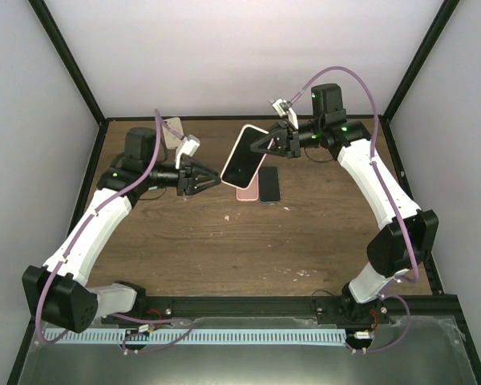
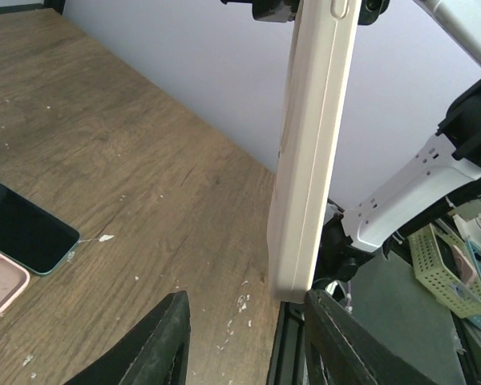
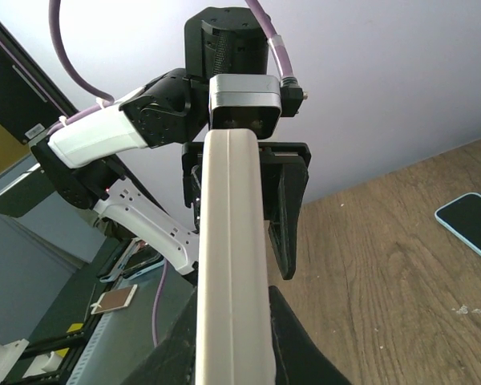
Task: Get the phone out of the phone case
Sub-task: Remove the phone case from the phone.
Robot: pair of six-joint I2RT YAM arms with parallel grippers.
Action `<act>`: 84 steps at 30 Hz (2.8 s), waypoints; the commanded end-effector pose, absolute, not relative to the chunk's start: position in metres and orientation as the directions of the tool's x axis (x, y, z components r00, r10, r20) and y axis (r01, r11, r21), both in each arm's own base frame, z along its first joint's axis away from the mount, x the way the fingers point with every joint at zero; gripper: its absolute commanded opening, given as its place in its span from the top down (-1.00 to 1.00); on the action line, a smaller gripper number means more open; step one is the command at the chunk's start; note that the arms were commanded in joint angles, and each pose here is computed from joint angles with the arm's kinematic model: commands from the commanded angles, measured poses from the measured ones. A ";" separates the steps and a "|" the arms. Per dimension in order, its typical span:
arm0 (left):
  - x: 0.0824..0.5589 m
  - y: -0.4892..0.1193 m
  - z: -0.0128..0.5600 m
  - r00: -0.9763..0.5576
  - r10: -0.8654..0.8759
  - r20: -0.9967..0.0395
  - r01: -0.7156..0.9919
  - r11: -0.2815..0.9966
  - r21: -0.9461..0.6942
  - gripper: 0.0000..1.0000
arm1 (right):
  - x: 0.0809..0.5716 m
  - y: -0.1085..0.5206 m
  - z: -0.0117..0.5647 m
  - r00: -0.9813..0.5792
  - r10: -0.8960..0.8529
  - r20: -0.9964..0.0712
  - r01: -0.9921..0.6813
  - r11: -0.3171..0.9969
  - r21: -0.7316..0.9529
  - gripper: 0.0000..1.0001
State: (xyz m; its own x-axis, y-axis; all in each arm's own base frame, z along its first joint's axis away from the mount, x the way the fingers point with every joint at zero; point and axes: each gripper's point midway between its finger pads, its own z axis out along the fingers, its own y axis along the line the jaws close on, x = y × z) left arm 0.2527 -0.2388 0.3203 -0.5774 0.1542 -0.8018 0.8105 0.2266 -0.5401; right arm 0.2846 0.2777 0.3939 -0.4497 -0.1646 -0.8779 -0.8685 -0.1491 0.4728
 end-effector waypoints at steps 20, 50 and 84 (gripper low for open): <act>0.326 -0.215 0.269 -0.666 0.124 -0.736 0.650 0.581 -0.490 0.31 | 0.205 0.277 0.453 -0.385 -0.181 -0.905 -0.780 -0.460 0.424 0.99; 0.245 -0.236 0.333 -0.546 0.155 -0.824 0.831 0.225 -0.508 -0.36 | 0.286 0.276 0.413 -0.451 -0.139 -0.882 -0.885 -0.063 0.462 0.99; 0.324 -0.200 0.259 -0.722 0.053 -0.690 0.629 0.466 -0.622 0.09 | 0.183 0.264 0.458 -0.378 -0.218 -0.900 -0.726 -0.533 0.435 0.99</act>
State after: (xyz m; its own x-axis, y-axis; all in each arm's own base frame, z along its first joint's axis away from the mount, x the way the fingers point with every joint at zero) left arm 0.2853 -0.2225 0.3045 -0.6575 0.0937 -0.7476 0.7398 0.2684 -0.6170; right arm 0.2953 0.2911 0.3948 -0.4688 -0.1367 -0.8727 -0.8777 -0.0385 0.4776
